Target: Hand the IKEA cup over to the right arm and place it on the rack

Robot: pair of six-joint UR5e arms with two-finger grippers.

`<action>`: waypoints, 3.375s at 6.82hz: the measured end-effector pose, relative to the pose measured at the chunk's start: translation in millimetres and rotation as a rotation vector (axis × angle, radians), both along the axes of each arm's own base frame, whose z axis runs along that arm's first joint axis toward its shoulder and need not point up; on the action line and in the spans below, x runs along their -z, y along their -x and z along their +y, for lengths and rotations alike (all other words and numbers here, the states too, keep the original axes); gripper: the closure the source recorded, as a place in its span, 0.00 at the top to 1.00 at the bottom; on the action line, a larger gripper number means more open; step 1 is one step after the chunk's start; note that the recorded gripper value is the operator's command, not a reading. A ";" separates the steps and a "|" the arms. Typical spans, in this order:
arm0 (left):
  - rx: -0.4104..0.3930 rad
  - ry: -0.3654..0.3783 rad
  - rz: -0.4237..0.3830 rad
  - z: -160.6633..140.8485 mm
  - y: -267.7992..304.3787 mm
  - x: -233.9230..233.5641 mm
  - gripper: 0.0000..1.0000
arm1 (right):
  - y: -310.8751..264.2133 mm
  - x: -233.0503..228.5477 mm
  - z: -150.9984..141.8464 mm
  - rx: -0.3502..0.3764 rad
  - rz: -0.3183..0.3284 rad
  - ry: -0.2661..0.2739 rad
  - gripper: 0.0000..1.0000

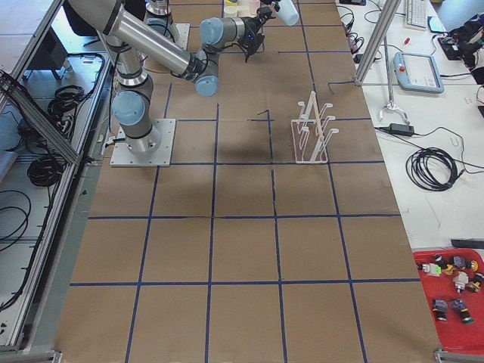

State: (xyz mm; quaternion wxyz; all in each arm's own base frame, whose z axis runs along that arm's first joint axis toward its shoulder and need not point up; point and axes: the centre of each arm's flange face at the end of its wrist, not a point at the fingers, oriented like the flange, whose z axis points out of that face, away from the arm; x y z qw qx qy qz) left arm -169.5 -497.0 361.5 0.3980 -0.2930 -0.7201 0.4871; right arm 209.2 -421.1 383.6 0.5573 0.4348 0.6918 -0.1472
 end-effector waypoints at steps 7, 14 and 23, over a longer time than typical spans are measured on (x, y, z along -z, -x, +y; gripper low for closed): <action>0.050 -0.023 0.002 27.7 25.9 12.8 0.00 | -23.6 8.9 -36.0 -0.023 0.126 0.064 0.99; 0.048 -0.019 0.000 28.4 25.9 11.9 0.00 | -49.9 17.4 -52.9 -0.048 0.111 0.023 0.99; 0.038 -0.013 -0.006 26.1 25.3 10.0 0.26 | -58.7 20.8 -62.0 -0.043 0.087 -0.002 0.50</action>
